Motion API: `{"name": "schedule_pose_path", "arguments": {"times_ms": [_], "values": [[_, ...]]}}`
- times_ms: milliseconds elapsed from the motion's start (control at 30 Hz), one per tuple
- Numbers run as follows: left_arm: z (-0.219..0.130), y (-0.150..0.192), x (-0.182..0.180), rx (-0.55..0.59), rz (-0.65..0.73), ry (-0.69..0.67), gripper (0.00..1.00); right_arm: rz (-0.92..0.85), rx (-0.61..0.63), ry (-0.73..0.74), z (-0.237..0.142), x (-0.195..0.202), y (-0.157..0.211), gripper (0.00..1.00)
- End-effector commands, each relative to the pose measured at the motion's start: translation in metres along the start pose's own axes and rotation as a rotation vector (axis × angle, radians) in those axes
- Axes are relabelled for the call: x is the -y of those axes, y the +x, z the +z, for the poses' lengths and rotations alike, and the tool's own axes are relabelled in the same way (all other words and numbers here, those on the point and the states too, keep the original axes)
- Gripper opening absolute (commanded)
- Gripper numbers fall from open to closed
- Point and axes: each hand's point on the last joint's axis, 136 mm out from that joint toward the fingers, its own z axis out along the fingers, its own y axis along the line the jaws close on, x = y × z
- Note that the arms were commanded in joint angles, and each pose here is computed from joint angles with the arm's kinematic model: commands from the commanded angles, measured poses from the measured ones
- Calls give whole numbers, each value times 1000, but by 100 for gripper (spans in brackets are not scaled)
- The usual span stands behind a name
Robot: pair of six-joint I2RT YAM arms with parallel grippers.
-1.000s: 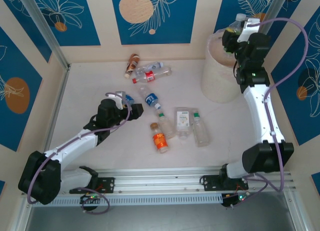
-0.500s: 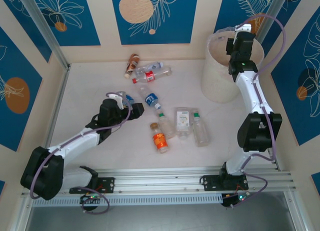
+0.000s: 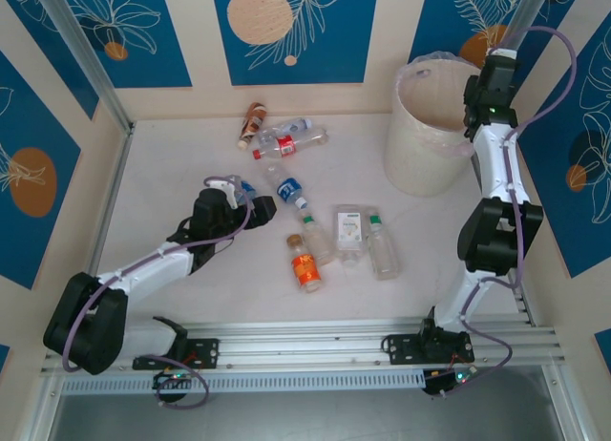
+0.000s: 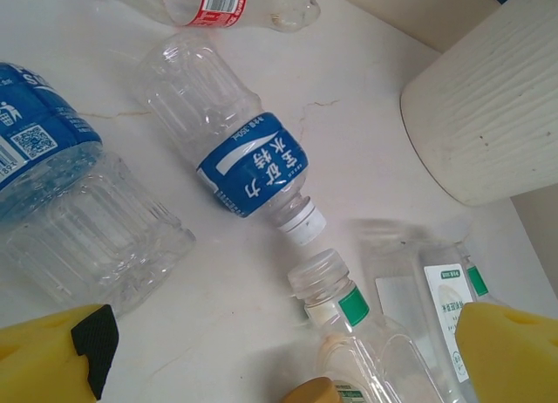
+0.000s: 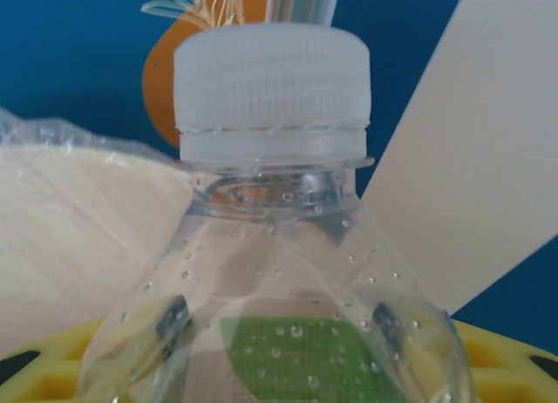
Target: Put the plastic bottles in the bin
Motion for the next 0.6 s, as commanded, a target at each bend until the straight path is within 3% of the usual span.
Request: {"name": "schedule_pose_path", "arguments": {"times_ms": [0, 267, 367, 567], "values": [[0, -1, -8, 12, -20, -24, 100, -5, -64, -44, 2, -11, 6, 37], [-3, -1, -13, 28, -9, -39, 100, 4, -112, 77, 3, -2, 7, 69], [-4, -1, -14, 38, -4, -45, 100, 44, -108, 31, -5, -8, 1, 72], [-5, 0, -16, 45, -5, -51, 100, 122, -66, -69, -31, -18, -14, 91]]}}
